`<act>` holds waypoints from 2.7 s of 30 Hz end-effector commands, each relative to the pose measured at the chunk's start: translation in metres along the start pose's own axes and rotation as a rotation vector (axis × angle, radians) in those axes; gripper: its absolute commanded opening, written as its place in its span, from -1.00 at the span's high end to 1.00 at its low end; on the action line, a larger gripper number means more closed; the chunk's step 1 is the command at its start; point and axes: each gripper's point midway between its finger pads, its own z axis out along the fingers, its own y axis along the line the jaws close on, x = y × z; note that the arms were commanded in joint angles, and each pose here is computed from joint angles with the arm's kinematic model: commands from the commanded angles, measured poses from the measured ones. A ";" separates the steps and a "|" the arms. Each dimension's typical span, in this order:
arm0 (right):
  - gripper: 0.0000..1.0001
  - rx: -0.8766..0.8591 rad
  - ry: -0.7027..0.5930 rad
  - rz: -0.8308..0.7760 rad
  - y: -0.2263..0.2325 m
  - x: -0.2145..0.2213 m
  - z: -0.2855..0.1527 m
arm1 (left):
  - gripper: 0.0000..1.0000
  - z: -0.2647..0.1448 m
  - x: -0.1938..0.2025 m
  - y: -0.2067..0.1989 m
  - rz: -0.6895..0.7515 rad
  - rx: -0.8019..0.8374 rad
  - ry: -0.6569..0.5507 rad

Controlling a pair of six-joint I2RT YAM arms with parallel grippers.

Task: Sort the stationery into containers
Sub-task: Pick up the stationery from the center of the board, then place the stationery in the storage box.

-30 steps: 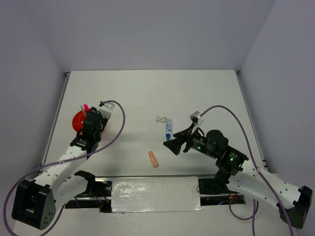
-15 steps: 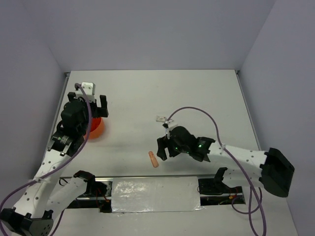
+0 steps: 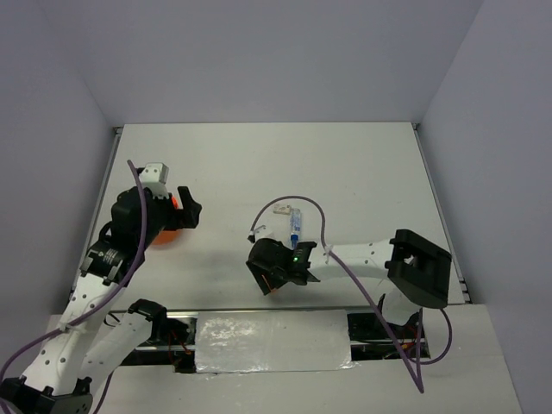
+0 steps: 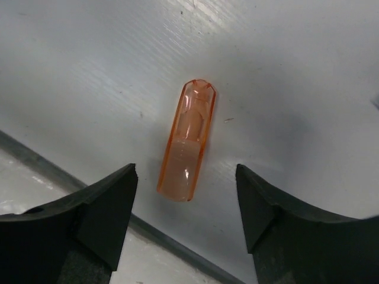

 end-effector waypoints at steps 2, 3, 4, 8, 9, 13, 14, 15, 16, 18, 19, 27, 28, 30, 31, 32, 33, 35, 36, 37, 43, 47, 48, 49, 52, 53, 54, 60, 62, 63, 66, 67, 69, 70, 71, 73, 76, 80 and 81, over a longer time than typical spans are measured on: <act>-0.32 0.062 0.013 0.011 -0.001 -0.001 0.008 | -0.99 -0.006 -0.010 -0.010 -0.025 0.052 -0.038; -0.22 0.063 0.023 0.008 0.000 0.002 0.011 | -0.99 -0.006 -0.009 -0.010 -0.028 0.049 -0.033; -0.19 0.061 0.022 0.003 0.003 0.002 0.011 | -0.99 -0.006 -0.009 -0.008 -0.032 0.037 -0.035; 0.14 0.080 0.051 -0.036 0.009 0.010 0.014 | -0.99 -0.004 -0.006 0.002 -0.051 -0.021 -0.020; 0.20 0.084 0.066 -0.051 0.010 0.014 0.017 | -0.99 -0.003 -0.004 0.002 -0.062 -0.029 -0.015; 0.69 0.041 0.075 -0.082 0.021 0.019 0.023 | -0.99 -0.001 0.006 -0.004 -0.142 -0.005 0.018; 0.95 0.027 0.065 -0.081 0.023 0.018 0.023 | -0.99 -0.002 0.012 -0.018 -0.165 0.075 0.040; 0.97 0.008 0.045 -0.079 0.025 0.015 0.017 | -0.99 -0.002 0.016 -0.027 -0.216 0.116 0.054; 0.97 -0.019 0.007 -0.069 0.030 0.007 0.015 | -0.99 0.001 0.021 -0.036 -0.245 0.169 0.055; 0.97 -0.071 -0.063 -0.058 0.035 -0.006 0.000 | -0.99 -0.006 0.025 -0.063 -0.331 0.321 0.081; 0.97 -0.113 -0.117 -0.044 0.043 -0.018 -0.005 | -0.99 -0.005 0.035 -0.069 -0.359 0.363 0.104; 0.95 -0.324 -0.513 0.174 0.063 -0.097 -0.087 | -0.99 -0.026 0.024 -0.121 -0.534 0.684 0.056; 0.96 -0.321 -0.526 0.182 0.063 -0.102 -0.090 | -0.98 -0.026 0.026 -0.124 -0.539 0.698 0.069; 0.97 -0.322 -0.557 0.196 0.065 -0.114 -0.098 | -0.99 -0.033 0.024 -0.136 -0.550 0.756 0.073; 0.98 -0.325 -0.569 0.202 0.067 -0.119 -0.100 | -0.99 -0.036 0.024 -0.141 -0.550 0.785 0.078; 0.98 -0.326 -0.575 0.205 0.068 -0.122 -0.101 | -0.99 -0.036 0.025 -0.144 -0.555 0.795 0.080; 0.98 -0.333 -0.589 0.211 0.070 -0.127 -0.105 | -0.99 -0.040 0.027 -0.150 -0.550 0.814 0.089; 0.98 -0.352 -0.621 0.226 0.072 -0.134 -0.112 | -0.99 -0.036 0.028 -0.151 -0.543 0.794 0.087; 0.98 -0.357 -0.631 0.231 0.072 -0.135 -0.115 | -0.99 -0.036 0.029 -0.153 -0.523 0.790 0.090; 0.98 -0.358 -0.643 0.236 0.071 -0.138 -0.117 | -0.98 -0.034 0.034 -0.152 -0.519 0.772 0.107; 0.97 -0.333 -0.684 0.246 0.062 -0.141 -0.125 | -0.89 -0.021 0.045 -0.148 -0.502 0.718 0.129; 0.97 -0.299 -0.714 0.260 0.052 -0.143 -0.129 | -0.77 -0.020 0.047 -0.150 -0.500 0.719 0.139; 0.97 -0.301 -0.718 0.258 0.052 -0.144 -0.130 | -0.71 -0.021 0.046 -0.151 -0.498 0.725 0.137; 0.97 -0.293 -0.713 0.252 0.052 -0.144 -0.128 | -0.57 -0.022 0.045 -0.152 -0.495 0.729 0.139; 0.97 -0.277 -0.715 0.240 0.052 -0.148 -0.128 | 0.11 -0.025 0.040 -0.155 -0.485 0.743 0.129; 0.97 -0.278 -0.719 0.241 0.053 -0.150 -0.128 | 0.31 -0.025 0.039 -0.155 -0.483 0.742 0.130; 0.96 -0.280 -0.721 0.237 0.054 -0.150 -0.128 | 0.46 -0.026 0.036 -0.155 -0.474 0.741 0.126; 0.42 -0.321 -0.731 0.189 0.064 -0.151 -0.126 | 1.00 -0.020 0.022 -0.144 -0.342 0.625 0.113; -0.51 -0.337 -0.730 0.177 0.063 -0.148 -0.123 | 1.00 -0.017 -0.006 -0.127 -0.228 0.508 0.031; -0.99 -0.317 -0.724 0.193 0.057 -0.146 -0.120 | 1.00 -0.013 -0.010 -0.117 -0.193 0.440 0.020; -0.99 -0.288 -0.758 0.255 0.028 -0.142 -0.123 | 1.00 0.004 -0.013 -0.055 -0.043 0.083 0.014; -1.00 -0.261 -0.747 0.265 0.013 -0.133 -0.114 | 1.00 0.005 -0.008 -0.034 0.059 -0.009 0.032; -0.99 -0.255 -0.762 0.275 -0.002 -0.125 -0.117 | 1.00 0.010 -0.010 0.001 0.264 -0.161 0.026; -1.00 -0.254 -0.778 0.284 -0.005 -0.128 -0.122 | 1.00 0.011 -0.006 0.009 0.328 -0.189 0.040; -0.99 -0.236 -0.774 0.288 -0.014 -0.123 -0.119 | 1.00 0.012 -0.004 0.023 0.376 -0.260 0.045; -0.99 -0.228 -0.780 0.282 -0.022 -0.118 -0.122 | 1.00 0.015 -0.004 0.041 0.476 -0.341 0.047; -0.99 -0.203 -0.784 0.272 -0.031 -0.113 -0.126 | 1.00 0.022 0.001 0.053 0.662 -0.363 0.068; -0.99 -0.189 -0.778 0.257 -0.038 -0.103 -0.129 | 1.00 0.033 -0.003 0.068 0.747 -0.406 0.073; -0.99 -0.196 -0.793 0.260 -0.040 -0.104 -0.134 | 1.00 0.038 0.000 0.069 0.763 -0.400 0.089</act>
